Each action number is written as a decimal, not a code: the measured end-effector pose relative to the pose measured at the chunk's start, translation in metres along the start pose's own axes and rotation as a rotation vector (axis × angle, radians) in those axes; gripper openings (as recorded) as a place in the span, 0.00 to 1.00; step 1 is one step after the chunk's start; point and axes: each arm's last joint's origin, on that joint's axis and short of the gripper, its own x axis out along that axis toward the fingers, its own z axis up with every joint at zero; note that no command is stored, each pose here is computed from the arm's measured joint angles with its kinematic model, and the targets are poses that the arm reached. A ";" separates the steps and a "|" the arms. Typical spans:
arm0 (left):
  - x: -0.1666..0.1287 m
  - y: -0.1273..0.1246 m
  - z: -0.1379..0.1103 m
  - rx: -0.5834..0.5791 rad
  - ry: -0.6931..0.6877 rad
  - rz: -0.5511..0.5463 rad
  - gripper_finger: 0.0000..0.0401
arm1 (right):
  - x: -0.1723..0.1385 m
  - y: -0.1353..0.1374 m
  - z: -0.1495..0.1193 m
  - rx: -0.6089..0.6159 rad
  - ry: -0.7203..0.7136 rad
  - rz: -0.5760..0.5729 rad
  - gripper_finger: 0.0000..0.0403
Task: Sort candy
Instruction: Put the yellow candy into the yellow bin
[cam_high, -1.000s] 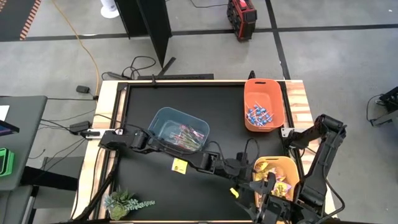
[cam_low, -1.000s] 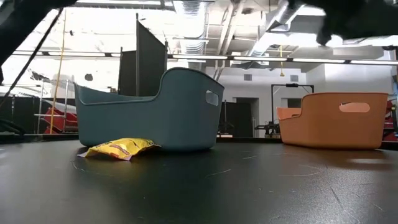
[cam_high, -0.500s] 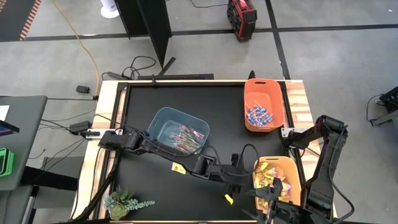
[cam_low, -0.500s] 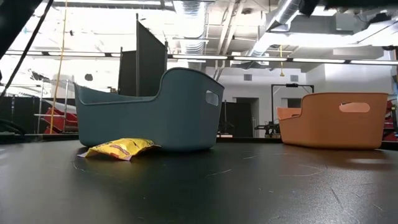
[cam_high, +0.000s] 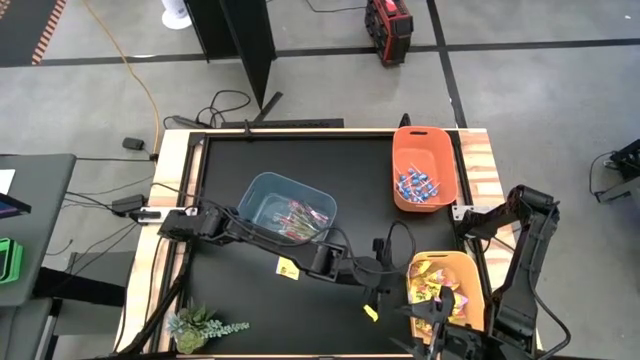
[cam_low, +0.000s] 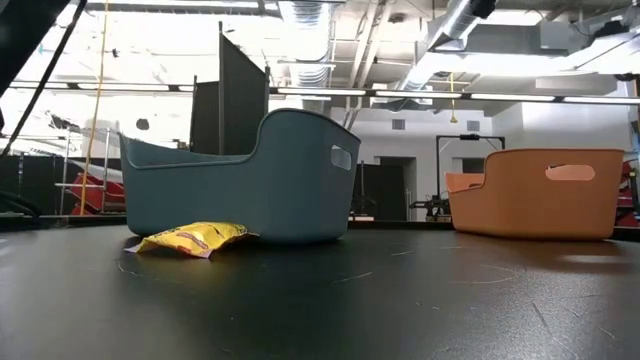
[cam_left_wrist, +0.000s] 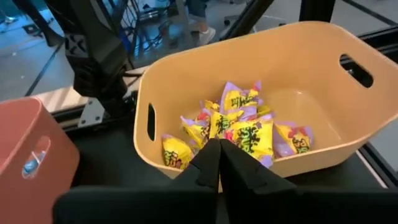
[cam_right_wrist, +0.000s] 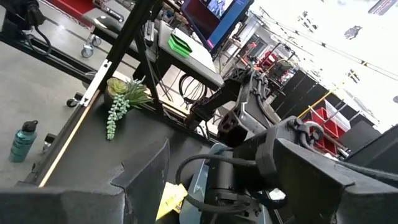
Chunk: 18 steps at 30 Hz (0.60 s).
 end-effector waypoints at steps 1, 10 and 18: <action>-0.001 0.000 0.001 0.001 -0.003 0.000 0.01 | 0.000 0.000 0.000 0.000 0.000 0.000 0.75; -0.053 0.023 0.015 -0.035 -0.176 0.042 0.00 | -0.003 0.001 0.000 -0.001 -0.003 0.006 0.75; -0.158 0.049 -0.046 -0.147 -0.232 0.062 0.00 | 0.007 0.000 -0.002 0.001 0.013 -0.013 0.75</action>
